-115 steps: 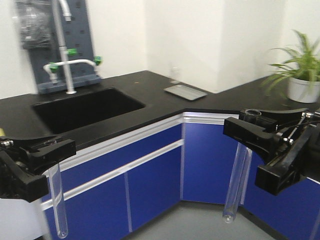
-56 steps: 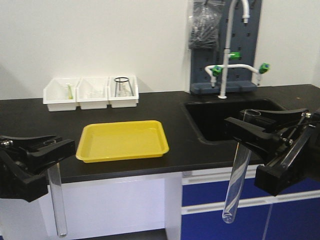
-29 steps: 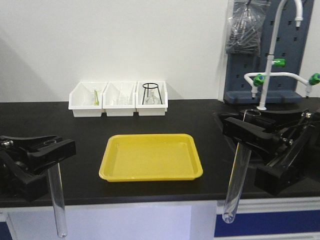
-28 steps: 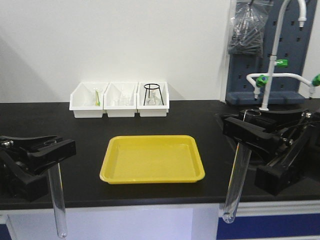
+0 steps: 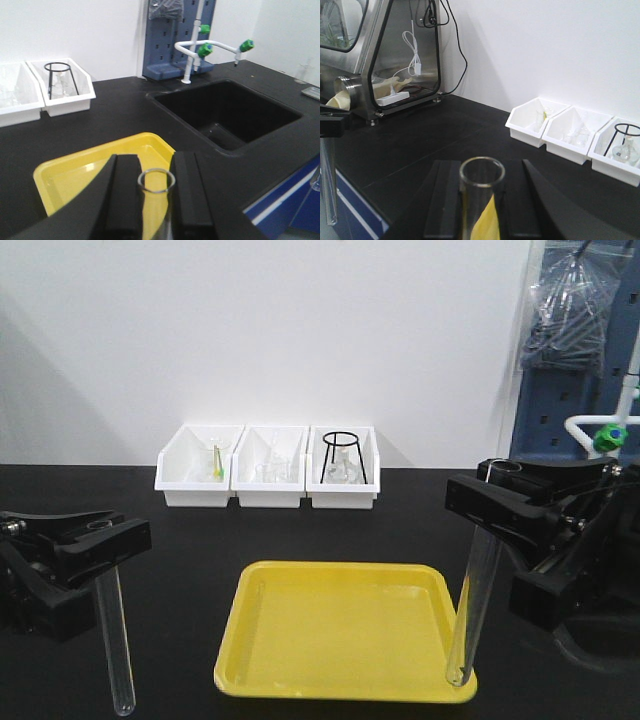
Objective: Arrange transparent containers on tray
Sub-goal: 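Hold both tubes upright while the base drives to the yellow tray, then lower the left gripper's tube toward the yellow tray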
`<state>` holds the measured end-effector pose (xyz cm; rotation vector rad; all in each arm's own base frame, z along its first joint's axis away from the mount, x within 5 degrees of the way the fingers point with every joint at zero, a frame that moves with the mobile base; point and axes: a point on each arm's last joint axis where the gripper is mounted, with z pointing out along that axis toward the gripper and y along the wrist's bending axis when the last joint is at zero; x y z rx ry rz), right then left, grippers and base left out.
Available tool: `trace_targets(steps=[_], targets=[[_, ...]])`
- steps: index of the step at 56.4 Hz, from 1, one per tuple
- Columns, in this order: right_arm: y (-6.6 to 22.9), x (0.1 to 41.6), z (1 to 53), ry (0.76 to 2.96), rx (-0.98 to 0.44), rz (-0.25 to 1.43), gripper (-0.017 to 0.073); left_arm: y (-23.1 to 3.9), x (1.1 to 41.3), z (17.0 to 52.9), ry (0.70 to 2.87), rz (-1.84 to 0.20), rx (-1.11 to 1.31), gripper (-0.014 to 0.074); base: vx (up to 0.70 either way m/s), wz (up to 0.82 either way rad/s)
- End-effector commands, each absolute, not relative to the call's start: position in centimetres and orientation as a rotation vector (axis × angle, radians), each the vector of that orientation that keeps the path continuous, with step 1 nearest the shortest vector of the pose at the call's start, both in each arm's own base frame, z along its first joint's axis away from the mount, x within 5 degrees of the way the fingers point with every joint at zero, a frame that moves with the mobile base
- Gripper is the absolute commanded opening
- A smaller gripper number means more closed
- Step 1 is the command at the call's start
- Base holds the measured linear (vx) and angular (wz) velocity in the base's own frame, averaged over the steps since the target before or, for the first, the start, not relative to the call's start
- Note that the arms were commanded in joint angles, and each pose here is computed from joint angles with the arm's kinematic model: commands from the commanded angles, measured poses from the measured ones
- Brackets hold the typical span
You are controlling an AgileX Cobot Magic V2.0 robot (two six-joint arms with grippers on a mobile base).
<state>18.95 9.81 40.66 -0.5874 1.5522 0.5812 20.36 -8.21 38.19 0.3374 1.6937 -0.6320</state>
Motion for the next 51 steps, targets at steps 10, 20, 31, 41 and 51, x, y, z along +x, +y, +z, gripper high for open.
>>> trace_targets(steps=[10,20,31,41,51], targets=[[9.44,18.57,42.05,1.505,-0.578,0.539,-0.0011,-8.02,19.98,39.29,1.657,-0.560,0.382,0.0000,0.32,0.04],[9.44,18.57,42.05,1.505,-0.578,0.539,-0.0011,-8.02,19.98,39.29,1.657,-0.560,0.382,0.0000,0.30,-0.04],[9.44,18.57,42.05,1.505,-0.578,0.539,-0.0011,-8.02,19.98,39.29,1.657,-0.560,0.382,0.0000,0.26,-0.09],[9.44,18.57,42.05,1.505,-0.578,0.539,-0.0011,-8.02,19.98,39.29,1.657,-0.560,0.382,0.0000,0.21,-0.09],[9.44,18.57,42.05,1.505,-0.578,0.539,-0.0011,-8.02,19.98,39.29,1.657,-0.560,0.382,0.0000,0.15,-0.02]])
